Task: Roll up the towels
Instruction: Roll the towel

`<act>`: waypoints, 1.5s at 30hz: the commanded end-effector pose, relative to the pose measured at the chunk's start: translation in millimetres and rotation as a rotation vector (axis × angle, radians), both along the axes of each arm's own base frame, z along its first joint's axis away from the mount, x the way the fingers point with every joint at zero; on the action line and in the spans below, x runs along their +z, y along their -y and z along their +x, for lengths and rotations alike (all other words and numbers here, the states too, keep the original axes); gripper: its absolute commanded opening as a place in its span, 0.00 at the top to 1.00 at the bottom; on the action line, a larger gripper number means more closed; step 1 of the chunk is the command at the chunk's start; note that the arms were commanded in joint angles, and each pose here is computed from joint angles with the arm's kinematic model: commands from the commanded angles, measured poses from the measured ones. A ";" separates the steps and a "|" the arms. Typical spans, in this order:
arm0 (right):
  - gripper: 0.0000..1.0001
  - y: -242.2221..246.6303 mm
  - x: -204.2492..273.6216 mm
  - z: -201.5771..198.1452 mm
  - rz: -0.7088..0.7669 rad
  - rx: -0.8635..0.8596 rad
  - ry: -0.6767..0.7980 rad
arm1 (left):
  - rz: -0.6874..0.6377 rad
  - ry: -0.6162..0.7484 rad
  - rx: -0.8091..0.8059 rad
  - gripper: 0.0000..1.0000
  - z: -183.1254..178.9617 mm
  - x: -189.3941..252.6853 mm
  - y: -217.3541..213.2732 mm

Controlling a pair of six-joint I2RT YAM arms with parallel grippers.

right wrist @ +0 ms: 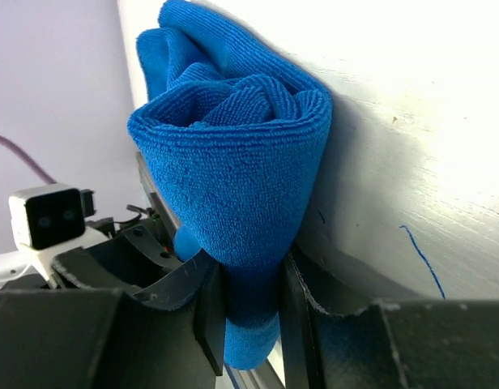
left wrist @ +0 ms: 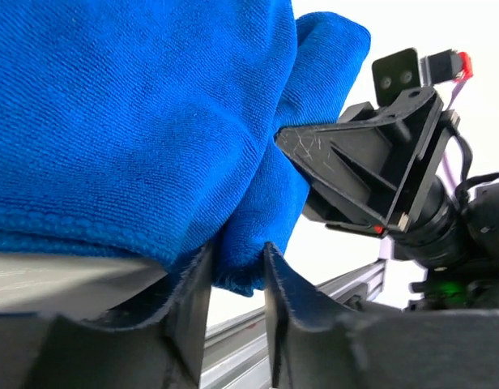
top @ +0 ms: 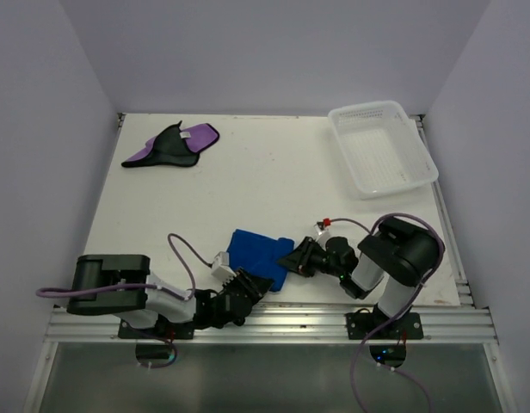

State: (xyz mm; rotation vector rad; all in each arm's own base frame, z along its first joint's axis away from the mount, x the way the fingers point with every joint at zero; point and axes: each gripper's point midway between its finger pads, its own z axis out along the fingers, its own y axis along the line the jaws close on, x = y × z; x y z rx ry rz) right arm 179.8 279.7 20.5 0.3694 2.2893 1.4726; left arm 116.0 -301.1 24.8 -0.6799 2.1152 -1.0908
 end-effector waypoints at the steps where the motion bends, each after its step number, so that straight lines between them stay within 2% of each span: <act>1: 1.00 13.4 -25.7 5.6 -0.170 -0.039 -0.038 | 0.382 0.023 -0.081 0.62 -10.1 -51.7 -58.6; 3: 1.00 19.9 -29.7 7.7 -0.271 -0.036 -0.050 | 0.386 0.043 -0.079 0.58 -8.5 -43.3 -60.5; 4: 1.00 33.3 -44.5 -2.7 -0.366 -0.031 -0.119 | 0.389 0.059 -0.073 0.57 -6.9 -39.4 -61.5; 6: 1.00 35.8 -28.1 11.1 -0.413 -0.053 -0.059 | 0.393 0.077 -0.075 0.56 -7.7 -30.4 -62.3; 7: 1.00 49.3 -37.8 1.6 -0.498 -0.046 -0.111 | 0.393 0.090 -0.062 0.56 -6.0 -26.5 -63.7; 8: 1.00 54.3 -35.5 3.8 -0.539 -0.045 -0.096 | 0.399 0.097 -0.058 0.56 -6.1 -22.9 -66.7; 12: 1.00 62.2 -15.7 12.3 -0.628 -0.051 -0.079 | 0.374 0.130 -0.052 0.56 -6.1 -8.9 -65.7; 21: 1.00 92.6 -8.3 9.8 -0.901 0.008 -0.149 | 0.348 0.216 -0.076 0.56 -3.6 16.2 -55.3; 22: 1.00 103.1 -11.9 2.0 -0.966 0.029 -0.192 | 0.344 0.237 -0.089 0.56 -3.6 21.0 -51.0; 32: 1.00 108.1 11.1 22.2 -1.179 0.144 -0.218 | 0.289 0.378 -0.101 0.54 4.0 53.5 -35.0; 37: 1.00 111.8 6.8 27.9 -1.280 0.172 -0.280 | 0.280 0.448 -0.116 0.53 6.1 71.0 -23.4; 43: 1.00 122.0 21.9 40.7 -1.383 0.082 -0.318 | 0.277 0.504 -0.120 0.53 8.0 79.8 -9.8; 45: 1.00 117.0 30.3 48.2 -1.377 0.031 -0.318 | 0.259 0.528 -0.140 0.52 6.0 78.1 0.8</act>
